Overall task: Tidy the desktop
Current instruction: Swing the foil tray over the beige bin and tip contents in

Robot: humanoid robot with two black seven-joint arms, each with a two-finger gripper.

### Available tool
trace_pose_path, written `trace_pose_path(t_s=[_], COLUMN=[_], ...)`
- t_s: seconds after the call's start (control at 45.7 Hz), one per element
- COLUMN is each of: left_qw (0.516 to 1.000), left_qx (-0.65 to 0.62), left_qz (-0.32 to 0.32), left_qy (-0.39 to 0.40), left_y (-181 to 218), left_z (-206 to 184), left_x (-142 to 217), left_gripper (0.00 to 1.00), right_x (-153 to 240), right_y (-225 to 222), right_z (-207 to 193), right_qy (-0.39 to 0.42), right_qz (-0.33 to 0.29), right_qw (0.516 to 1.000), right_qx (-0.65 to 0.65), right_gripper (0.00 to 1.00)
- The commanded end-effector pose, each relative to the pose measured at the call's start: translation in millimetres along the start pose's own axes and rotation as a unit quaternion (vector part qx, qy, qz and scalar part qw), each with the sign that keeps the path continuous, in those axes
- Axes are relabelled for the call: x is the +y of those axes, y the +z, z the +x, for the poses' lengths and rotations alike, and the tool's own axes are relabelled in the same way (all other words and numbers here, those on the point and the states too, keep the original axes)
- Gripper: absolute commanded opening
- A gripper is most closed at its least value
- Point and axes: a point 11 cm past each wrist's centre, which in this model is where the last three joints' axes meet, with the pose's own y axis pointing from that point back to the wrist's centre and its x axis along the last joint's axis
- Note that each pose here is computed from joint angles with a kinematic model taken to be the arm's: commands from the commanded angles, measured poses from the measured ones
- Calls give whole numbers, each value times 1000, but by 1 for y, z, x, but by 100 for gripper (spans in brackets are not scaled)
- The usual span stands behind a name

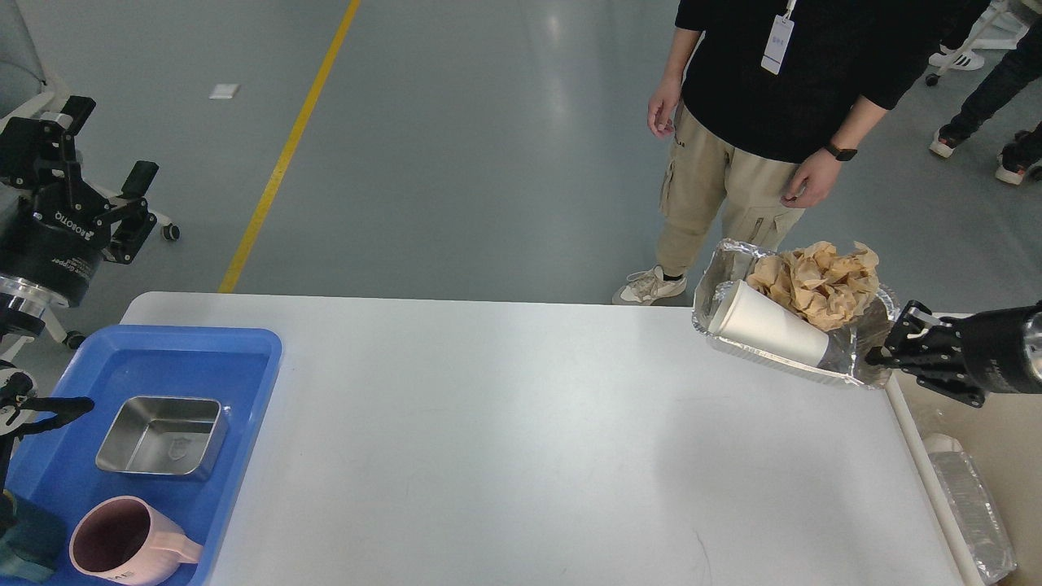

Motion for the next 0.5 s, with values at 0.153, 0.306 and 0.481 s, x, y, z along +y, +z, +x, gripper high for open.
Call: trace_pose_path(t_s=[0.153, 0.306, 0.481], left_qw=[999, 996, 989], left_qx=[48, 83, 125], left_qz=[4, 16, 32], left_qy=[24, 43, 66], left_y=[-13, -27, -53], left_z=[6, 11, 8], left_x=[16, 32, 52], left_gripper=[97, 97, 97], right_x=[18, 26, 30], right_y=[57, 84, 114], right_z=[32, 44, 45], right_qy=[55, 80, 94], right_qz=[-17, -24, -40], right_qw=[989, 978, 966], right_qx=[-134, -193, -237], right_gripper=[0, 0, 0])
